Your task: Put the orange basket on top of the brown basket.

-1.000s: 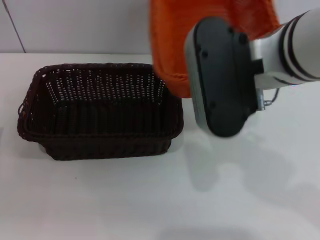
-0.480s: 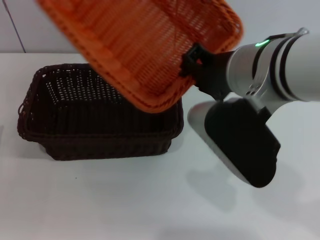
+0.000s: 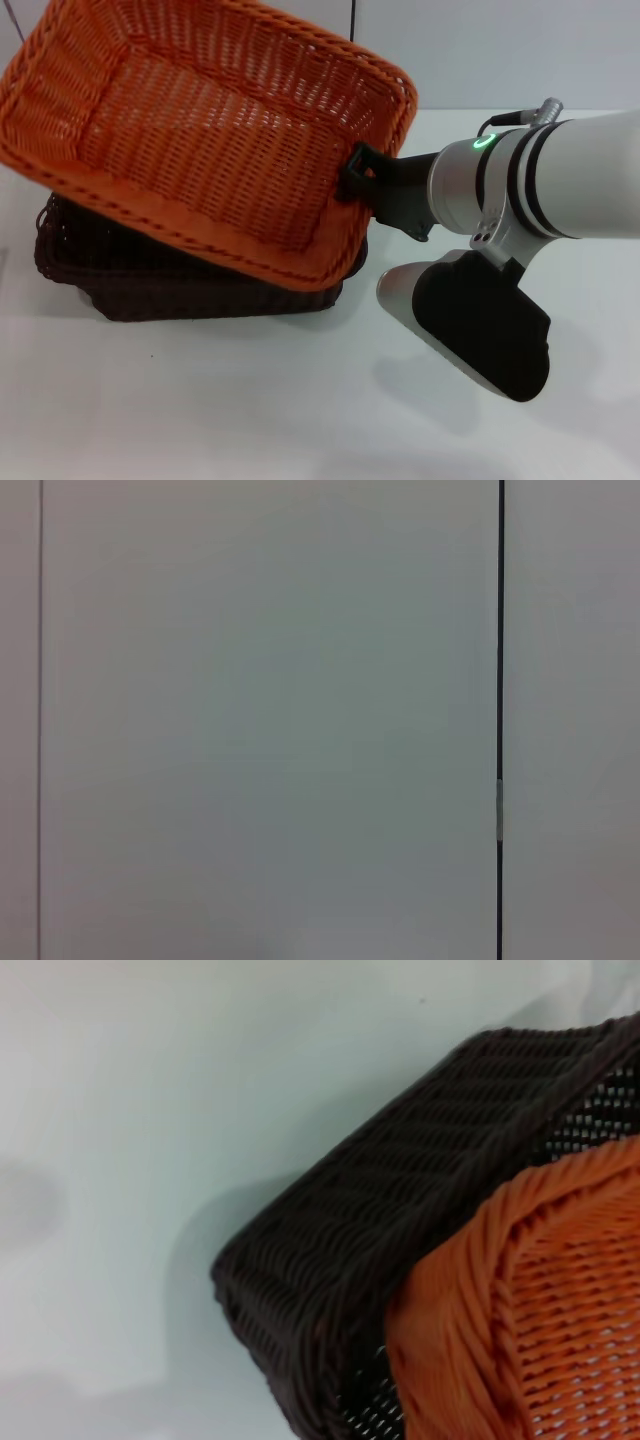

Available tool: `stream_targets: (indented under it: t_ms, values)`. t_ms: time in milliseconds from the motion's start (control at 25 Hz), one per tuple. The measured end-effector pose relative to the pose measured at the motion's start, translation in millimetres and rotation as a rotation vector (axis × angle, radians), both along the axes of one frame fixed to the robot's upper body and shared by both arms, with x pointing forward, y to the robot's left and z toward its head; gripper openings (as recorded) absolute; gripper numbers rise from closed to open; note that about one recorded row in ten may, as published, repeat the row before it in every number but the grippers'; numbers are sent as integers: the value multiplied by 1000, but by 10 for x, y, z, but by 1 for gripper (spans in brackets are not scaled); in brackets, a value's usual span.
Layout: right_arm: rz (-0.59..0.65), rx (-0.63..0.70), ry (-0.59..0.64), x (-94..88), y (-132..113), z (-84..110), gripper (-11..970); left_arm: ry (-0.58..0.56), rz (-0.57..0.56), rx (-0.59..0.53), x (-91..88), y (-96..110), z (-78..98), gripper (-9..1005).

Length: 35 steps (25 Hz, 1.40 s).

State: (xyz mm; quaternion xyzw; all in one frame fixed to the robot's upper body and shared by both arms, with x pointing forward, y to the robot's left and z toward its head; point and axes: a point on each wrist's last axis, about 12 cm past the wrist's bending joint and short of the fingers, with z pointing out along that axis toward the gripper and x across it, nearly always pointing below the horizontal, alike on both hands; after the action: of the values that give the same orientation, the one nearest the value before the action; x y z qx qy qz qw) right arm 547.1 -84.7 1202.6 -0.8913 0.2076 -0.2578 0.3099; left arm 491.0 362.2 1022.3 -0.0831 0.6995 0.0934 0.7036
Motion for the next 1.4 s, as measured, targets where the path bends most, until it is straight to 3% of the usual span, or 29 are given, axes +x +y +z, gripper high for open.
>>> stream_targets:
  t_ms: [280, 680, 1040, 1120, 1280, 1400]
  values:
    - [-41, 34, 23, 88, 24, -55, 160, 3, -4, -1, 19, -8, 2, 802]
    - [-71, 63, 55, 29, 23, -101, 208, 0, -10, -1, 53, -19, 17, 802]
    - [-159, 232, 55, -211, -162, 57, 556, 20, -21, 6, 120, -32, 13, 802]
    - [-218, 310, 49, -260, -242, 95, 644, 20, -21, 6, 120, -32, 13, 802]
    - [-382, 506, 33, -304, -416, 126, 672, 42, -6, 19, 163, 16, -13, 802]
    - [-590, 828, 19, -157, -688, 177, 672, 31, 10, 18, 166, 44, -1, 802]
